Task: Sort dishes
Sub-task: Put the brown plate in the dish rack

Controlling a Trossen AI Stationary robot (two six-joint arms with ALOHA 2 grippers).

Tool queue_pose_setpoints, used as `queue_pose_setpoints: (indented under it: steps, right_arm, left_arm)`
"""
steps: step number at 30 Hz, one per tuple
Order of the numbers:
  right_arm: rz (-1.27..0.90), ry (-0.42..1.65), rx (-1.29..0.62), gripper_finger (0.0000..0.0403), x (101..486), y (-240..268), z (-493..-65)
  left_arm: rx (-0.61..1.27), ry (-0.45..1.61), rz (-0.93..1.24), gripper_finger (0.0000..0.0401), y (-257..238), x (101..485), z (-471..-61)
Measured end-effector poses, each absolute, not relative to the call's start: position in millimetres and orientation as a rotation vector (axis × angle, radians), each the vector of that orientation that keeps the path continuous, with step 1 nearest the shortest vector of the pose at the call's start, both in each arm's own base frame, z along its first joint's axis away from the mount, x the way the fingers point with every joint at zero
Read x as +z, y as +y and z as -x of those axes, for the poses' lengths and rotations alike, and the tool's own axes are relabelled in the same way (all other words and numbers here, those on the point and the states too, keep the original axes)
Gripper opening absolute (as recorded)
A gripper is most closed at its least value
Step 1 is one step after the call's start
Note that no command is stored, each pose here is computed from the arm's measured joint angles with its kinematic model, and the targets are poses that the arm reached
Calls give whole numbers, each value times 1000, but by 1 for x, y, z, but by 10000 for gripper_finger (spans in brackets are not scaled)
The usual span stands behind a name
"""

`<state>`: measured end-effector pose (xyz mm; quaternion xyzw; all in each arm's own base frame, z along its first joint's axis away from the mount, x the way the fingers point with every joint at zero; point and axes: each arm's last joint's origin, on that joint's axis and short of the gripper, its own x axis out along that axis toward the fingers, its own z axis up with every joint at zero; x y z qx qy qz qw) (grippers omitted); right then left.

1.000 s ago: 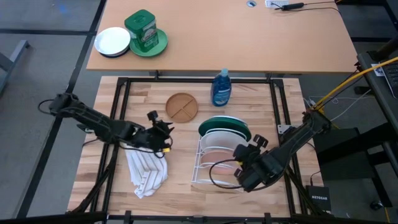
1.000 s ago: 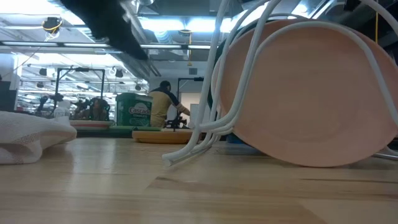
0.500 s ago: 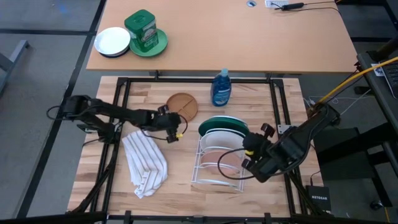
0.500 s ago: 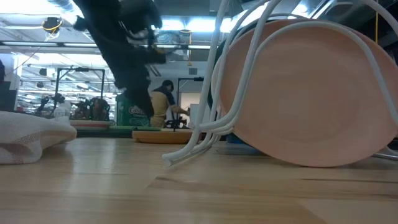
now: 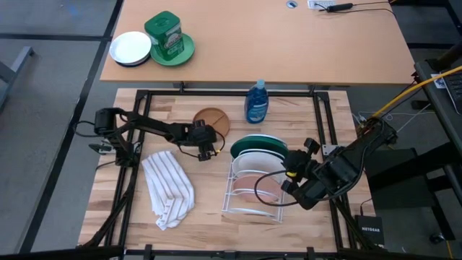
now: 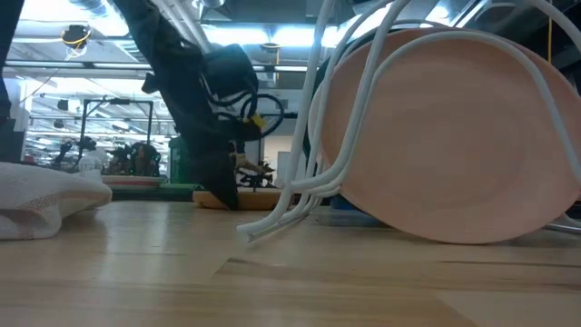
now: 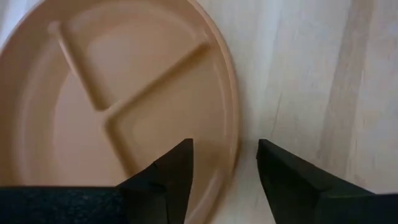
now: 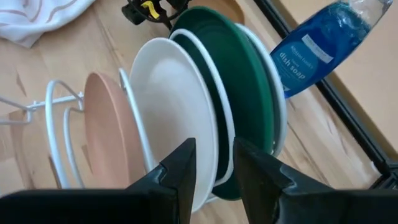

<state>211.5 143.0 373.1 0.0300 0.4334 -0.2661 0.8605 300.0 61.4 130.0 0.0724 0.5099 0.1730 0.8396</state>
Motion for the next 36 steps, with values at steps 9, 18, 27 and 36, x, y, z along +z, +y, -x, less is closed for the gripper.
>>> queue_pose_setpoints:
  steps: [9,18,27,36]
  right_arm:
    - [-48,884,-572,111,374,142,-212]
    - [-59,878,-567,111,374,143,-213]
    - [-186,694,-550,111,380,152,-226]
    - [-120,475,-662,111,386,149,-230]
  left_arm:
    - [377,1083,-134,74,64,127,-300]
    - [519,1071,-142,9,59,131,-301]
    - [757,972,-451,4,25,157,-298]
    - [881,715,-686,2,-42,203,-281]
